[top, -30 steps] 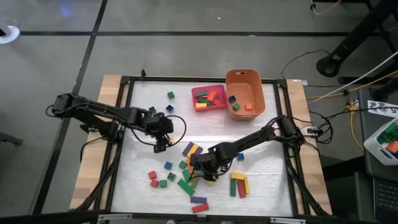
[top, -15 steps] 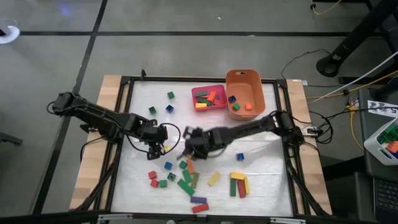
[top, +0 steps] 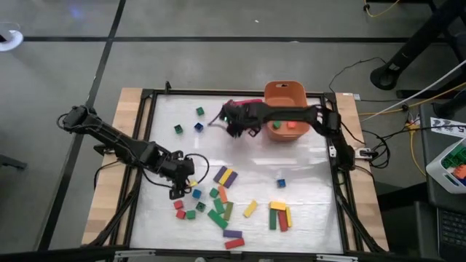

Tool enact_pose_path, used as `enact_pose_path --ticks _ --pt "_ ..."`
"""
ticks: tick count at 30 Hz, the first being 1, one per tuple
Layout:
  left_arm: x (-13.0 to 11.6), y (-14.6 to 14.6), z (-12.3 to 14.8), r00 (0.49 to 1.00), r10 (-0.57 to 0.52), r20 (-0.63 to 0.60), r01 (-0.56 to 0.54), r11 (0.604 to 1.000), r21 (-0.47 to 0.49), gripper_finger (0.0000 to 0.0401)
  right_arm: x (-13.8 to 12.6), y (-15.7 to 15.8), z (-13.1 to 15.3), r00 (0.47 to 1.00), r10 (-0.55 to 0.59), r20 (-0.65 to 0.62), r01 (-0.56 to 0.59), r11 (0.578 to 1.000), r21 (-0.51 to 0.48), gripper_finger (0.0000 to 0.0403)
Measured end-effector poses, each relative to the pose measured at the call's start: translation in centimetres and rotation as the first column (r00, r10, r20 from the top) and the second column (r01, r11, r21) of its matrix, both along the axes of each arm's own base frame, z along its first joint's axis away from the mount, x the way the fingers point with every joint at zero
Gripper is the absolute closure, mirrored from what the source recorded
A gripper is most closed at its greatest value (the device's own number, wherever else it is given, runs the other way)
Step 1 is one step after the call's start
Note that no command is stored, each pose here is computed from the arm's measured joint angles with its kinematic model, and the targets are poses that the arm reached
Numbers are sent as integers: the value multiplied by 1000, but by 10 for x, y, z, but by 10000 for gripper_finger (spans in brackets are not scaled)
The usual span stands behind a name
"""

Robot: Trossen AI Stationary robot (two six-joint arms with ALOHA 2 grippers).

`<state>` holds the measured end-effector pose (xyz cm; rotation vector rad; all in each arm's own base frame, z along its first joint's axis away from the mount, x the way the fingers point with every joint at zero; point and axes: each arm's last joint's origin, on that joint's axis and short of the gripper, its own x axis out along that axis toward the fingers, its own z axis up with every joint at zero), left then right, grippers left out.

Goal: Sort blocks by size
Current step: Put the large green game piece into the pink bin, then put the small blue block into the orange bin

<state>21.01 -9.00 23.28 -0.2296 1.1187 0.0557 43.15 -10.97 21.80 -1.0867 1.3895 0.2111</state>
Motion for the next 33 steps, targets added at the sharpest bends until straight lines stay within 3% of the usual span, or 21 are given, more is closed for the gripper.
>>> enact_pose_path --ticks 6,12,19,25,33 --pt "1 -14 4 996 -37 76 40 998 -40 182 -4 -30 -2 996 -65 58 63 997 33 249" --pt "-2 -25 2 993 -80 83 83 996 -35 182 -2 -41 1 983 -127 136 123 992 33 194" --pt "7 -35 -17 991 -122 57 115 987 110 182 2 -38 2 958 -200 206 192 980 57 144" --pt "18 -40 -36 986 -169 12 164 970 177 182 -3 -21 4 973 -206 108 201 978 56 139" --pt "31 -47 -56 965 -263 -17 260 937 232 182 -8 5 54 976 -216 38 212 974 81 139"
